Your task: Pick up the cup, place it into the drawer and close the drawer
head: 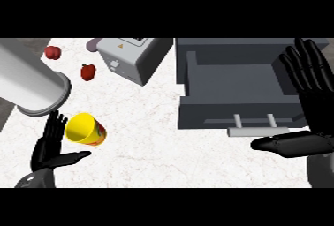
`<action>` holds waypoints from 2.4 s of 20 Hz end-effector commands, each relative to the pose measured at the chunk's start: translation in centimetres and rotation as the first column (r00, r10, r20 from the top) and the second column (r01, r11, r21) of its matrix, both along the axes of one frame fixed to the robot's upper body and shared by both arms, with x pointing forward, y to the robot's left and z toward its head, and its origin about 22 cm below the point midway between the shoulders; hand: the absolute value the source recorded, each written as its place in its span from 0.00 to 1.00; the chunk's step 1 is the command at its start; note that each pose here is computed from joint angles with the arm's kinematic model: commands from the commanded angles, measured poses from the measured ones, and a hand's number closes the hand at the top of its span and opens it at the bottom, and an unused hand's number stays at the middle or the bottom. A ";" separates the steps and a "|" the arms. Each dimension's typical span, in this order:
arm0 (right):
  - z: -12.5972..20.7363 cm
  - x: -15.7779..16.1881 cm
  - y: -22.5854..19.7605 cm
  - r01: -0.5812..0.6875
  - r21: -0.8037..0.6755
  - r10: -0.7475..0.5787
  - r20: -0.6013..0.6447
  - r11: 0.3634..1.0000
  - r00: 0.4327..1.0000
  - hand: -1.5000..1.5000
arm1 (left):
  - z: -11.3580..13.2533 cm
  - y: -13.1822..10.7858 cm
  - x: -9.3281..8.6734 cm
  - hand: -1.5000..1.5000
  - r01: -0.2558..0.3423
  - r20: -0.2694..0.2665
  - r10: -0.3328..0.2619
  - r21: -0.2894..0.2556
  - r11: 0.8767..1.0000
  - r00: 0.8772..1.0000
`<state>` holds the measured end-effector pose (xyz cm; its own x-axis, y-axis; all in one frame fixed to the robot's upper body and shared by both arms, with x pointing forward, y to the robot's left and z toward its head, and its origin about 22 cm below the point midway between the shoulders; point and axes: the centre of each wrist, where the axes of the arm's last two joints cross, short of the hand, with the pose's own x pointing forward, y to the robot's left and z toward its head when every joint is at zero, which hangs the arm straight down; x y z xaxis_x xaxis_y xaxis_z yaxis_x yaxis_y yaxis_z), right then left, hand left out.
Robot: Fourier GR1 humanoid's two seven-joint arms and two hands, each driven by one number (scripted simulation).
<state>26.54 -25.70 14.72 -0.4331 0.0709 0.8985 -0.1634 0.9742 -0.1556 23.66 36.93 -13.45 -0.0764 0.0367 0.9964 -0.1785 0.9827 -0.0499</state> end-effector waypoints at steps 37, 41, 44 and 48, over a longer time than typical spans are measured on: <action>1.2 1.2 -1.5 -0.013 -0.009 0.013 -0.010 1.000 1.000 0.00 | -0.3 -7.5 4.6 1.00 -0.125 0.359 0.094 0.062 0.990 0.929; 0.9 0.9 -1.2 0.013 -0.009 -0.013 0.001 1.000 1.000 0.00 | -0.3 -9.0 4.9 1.00 -0.022 0.424 0.039 -0.043 0.999 0.905; 0.3 0.8 -1.0 -0.010 -0.014 0.010 -0.017 1.000 1.000 0.00 | 3.0 -10.3 9.1 1.00 0.089 0.458 -0.053 -0.058 0.994 0.887; -1.3 0.8 -0.9 0.032 -0.022 -0.033 -0.022 0.999 0.999 0.00 | 5.4 -13.5 11.5 1.00 0.202 0.483 -0.179 0.005 0.979 0.857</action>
<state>27.42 -27.07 14.72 -0.4197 0.0927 0.9029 -0.1484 0.9744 -0.1690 33.13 26.59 -9.90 -0.4354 0.0748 0.8971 -0.0696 0.9908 -0.1164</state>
